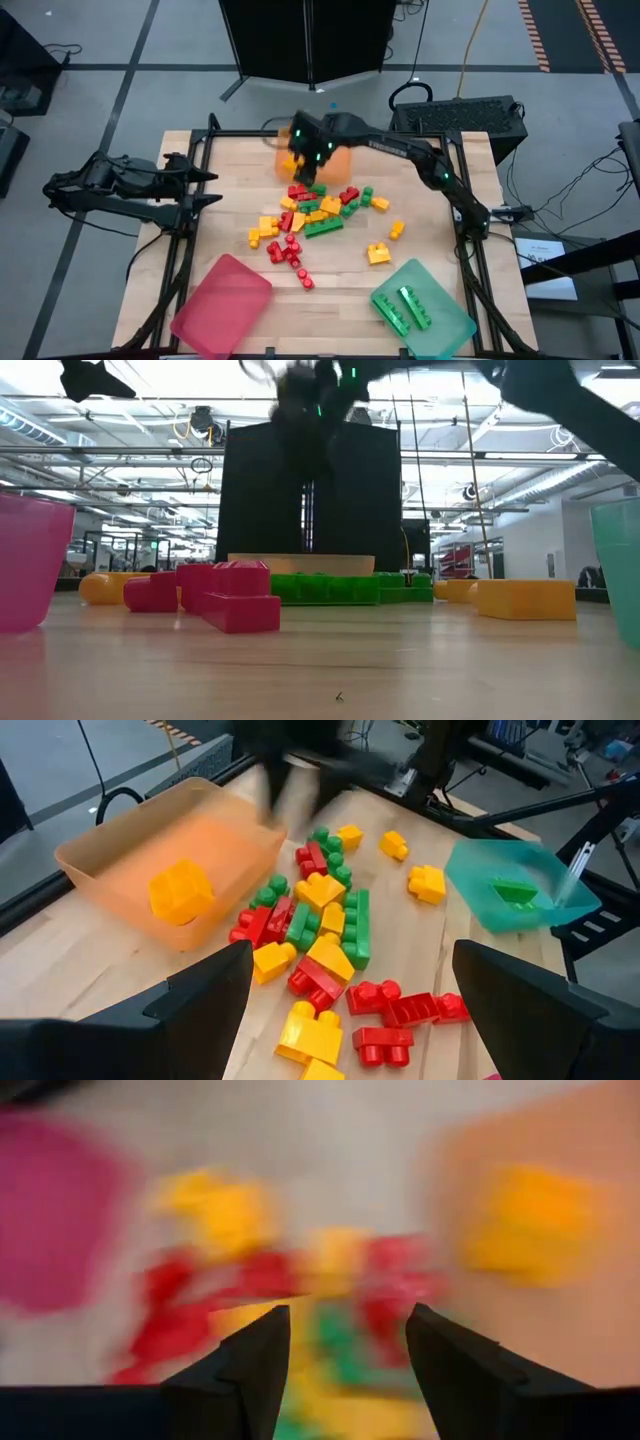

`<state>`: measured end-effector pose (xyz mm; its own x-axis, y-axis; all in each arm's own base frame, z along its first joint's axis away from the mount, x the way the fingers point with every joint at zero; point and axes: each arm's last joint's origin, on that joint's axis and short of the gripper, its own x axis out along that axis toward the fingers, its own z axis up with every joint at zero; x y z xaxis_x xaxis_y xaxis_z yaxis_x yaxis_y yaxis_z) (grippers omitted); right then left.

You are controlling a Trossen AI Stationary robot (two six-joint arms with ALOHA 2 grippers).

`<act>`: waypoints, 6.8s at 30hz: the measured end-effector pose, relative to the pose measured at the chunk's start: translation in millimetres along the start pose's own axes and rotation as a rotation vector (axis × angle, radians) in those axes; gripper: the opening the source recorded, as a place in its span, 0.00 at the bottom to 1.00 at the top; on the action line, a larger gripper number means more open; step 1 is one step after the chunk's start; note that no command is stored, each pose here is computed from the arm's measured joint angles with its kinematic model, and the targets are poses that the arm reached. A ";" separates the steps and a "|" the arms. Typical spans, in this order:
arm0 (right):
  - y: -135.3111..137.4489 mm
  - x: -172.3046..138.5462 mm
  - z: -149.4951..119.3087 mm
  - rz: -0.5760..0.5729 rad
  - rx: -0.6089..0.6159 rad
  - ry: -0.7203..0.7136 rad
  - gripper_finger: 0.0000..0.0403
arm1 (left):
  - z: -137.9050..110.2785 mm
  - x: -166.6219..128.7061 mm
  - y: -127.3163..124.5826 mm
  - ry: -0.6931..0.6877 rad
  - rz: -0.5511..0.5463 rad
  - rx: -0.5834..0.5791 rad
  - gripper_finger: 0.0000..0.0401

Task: Sort blocks
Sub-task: Put the red 2 stud game piece into the pink bin

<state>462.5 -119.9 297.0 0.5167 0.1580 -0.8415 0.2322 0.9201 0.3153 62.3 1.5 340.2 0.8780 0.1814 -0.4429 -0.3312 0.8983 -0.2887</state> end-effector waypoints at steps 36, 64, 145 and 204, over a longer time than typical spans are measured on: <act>192.2 160.7 -152.0 -0.143 0.482 -0.054 0.62 | 0.3 -0.1 -0.3 -0.001 -0.006 -0.158 0.86; 195.7 147.7 -140.6 -0.173 0.382 -0.048 0.28 | 0.1 -0.1 -0.1 0.000 -0.001 -0.147 0.86; 201.0 101.6 -78.3 -0.245 0.268 -0.098 0.54 | 0.0 -0.2 -0.1 0.003 -0.005 -0.122 0.86; 256.7 137.0 -60.9 0.275 -0.086 -0.386 0.01 | -4.2 -0.4 2.1 0.043 0.019 -0.109 0.86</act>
<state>542.7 159.7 236.0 0.8215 0.2698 -0.5023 -0.0167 0.8920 0.4518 59.8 1.6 336.3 0.8564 0.1786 -0.4844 -0.3854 0.8455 -0.3696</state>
